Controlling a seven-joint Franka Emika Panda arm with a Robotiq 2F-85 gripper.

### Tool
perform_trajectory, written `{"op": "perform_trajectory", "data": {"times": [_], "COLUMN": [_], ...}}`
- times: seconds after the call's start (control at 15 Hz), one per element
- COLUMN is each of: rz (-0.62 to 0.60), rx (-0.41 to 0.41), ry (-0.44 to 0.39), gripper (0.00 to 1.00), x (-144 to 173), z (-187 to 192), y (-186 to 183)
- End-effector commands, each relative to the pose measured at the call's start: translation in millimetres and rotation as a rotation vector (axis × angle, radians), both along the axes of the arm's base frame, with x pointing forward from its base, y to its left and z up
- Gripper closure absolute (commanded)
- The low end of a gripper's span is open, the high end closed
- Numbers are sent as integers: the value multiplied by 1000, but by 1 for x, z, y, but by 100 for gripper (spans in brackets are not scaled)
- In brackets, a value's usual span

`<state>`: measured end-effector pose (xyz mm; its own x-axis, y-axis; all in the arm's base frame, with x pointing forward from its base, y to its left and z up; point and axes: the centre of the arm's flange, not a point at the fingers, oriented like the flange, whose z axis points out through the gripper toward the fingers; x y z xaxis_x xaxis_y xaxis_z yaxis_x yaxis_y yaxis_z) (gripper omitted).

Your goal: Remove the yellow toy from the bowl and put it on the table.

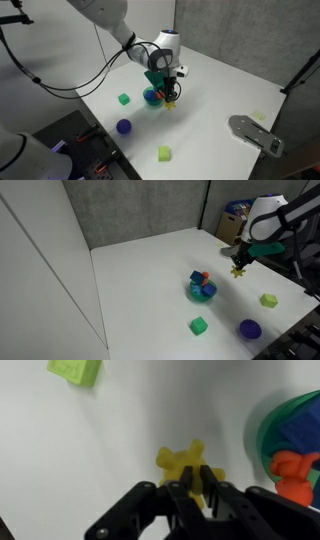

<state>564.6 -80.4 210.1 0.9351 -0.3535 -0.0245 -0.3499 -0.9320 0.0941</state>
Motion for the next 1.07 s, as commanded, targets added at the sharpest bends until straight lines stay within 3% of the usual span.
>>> {"op": "perform_trajectory", "data": {"times": [0.0,0.07,0.13,0.6,0.73,1.0], "rz": [10,13,14,80,117,191], "rx": [22,28,30,71,90,125], "ry": [-16,-14,-14,-27,-36,-54], "gripper": [94,61,60,6,0,0], "x": [-10,-12,-13,-7,-3,1], "z": [-15,-17,-17,11,26,59], "y": [-13,-14,-15,16,34,73]}}
